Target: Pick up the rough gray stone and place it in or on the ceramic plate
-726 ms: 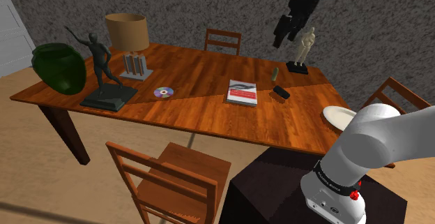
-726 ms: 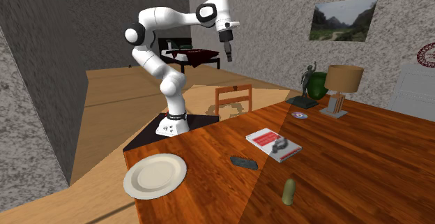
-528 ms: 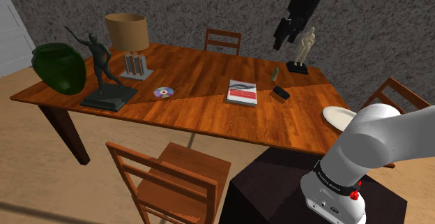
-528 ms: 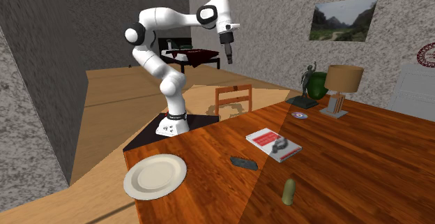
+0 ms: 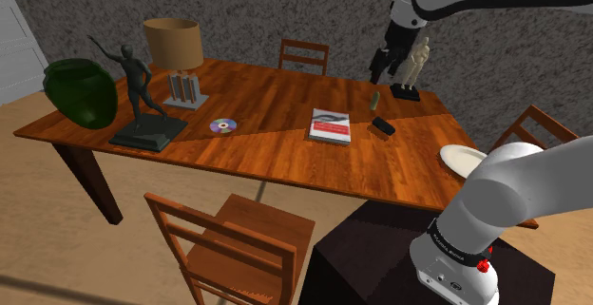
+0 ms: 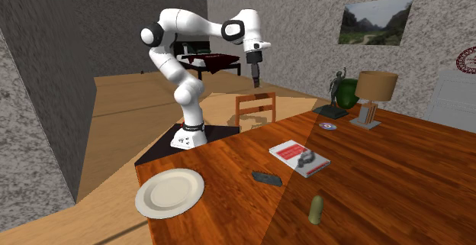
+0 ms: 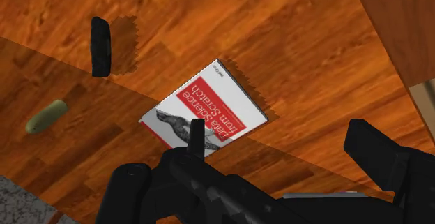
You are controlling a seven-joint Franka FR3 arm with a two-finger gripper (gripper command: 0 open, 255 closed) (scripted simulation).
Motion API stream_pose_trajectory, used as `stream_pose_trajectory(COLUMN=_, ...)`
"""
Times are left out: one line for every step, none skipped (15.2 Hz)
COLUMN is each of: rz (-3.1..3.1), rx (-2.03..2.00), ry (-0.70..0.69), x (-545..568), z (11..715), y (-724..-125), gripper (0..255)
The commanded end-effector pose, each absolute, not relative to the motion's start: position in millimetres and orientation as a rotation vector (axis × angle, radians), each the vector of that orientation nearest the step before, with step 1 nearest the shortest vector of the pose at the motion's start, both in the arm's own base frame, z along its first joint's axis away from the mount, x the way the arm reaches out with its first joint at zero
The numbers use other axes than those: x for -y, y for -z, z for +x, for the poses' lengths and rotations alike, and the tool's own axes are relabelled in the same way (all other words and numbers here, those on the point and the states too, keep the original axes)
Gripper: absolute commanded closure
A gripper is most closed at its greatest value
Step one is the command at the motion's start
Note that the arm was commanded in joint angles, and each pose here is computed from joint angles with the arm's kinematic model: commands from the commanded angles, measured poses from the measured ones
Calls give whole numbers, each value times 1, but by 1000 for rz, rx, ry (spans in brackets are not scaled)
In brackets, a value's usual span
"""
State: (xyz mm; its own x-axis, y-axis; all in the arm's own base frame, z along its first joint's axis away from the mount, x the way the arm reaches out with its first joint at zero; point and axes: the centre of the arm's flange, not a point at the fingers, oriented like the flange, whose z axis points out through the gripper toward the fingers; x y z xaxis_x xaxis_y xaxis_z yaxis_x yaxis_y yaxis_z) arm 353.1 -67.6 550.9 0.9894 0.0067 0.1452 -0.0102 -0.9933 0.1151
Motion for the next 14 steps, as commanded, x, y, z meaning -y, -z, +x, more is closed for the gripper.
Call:
stream_pose_trajectory(rz=3017, rx=18, ry=-203, x=84, z=363, y=-533, gripper=0)
stream_pose_trajectory(rz=3016, rx=25, ry=-193, x=93, z=367, y=-524, gripper=0)
stream_pose_trajectory(rz=3016, rx=33, ry=-184, x=102, z=372, y=-515, gripper=0)
stream_pose_trajectory(rz=3016, rx=40, ry=-174, x=111, z=375, y=-506, gripper=0)
stream_pose_trajectory(rz=3015, rx=48, ry=-164, x=120, z=379, y=-497, gripper=0)
stream_pose_trajectory(rz=3015, rx=55, ry=-155, x=129, z=383, y=-488, gripper=0)
stream_pose_trajectory(rz=3014, rx=63, ry=-145, x=138, z=387, y=-479, gripper=0)
stream_pose_trajectory(rz=3013, rx=70, ry=-136, x=147, z=390, y=-470, gripper=0)
stream_pose_trajectory(rz=3013, rx=78, ry=-126, x=156, z=394, y=-461, gripper=0)
stream_pose_trajectory(rz=3012, rx=85, ry=-117, x=165, z=397, y=-452, gripper=0)
stream_pose_trajectory(rz=3011, rx=93, ry=-107, x=175, z=400, y=-443, gripper=0)
stream_pose_trajectory(rz=3010, rx=100, ry=-97, x=184, z=403, y=-434, gripper=0)
stream_pose_trajectory(rz=3009, rx=108, ry=-88, x=193, z=406, y=-425, gripper=0)
stream_pose_trajectory(rz=3009, rx=115, ry=-78, x=202, z=409, y=-415, gripper=0)
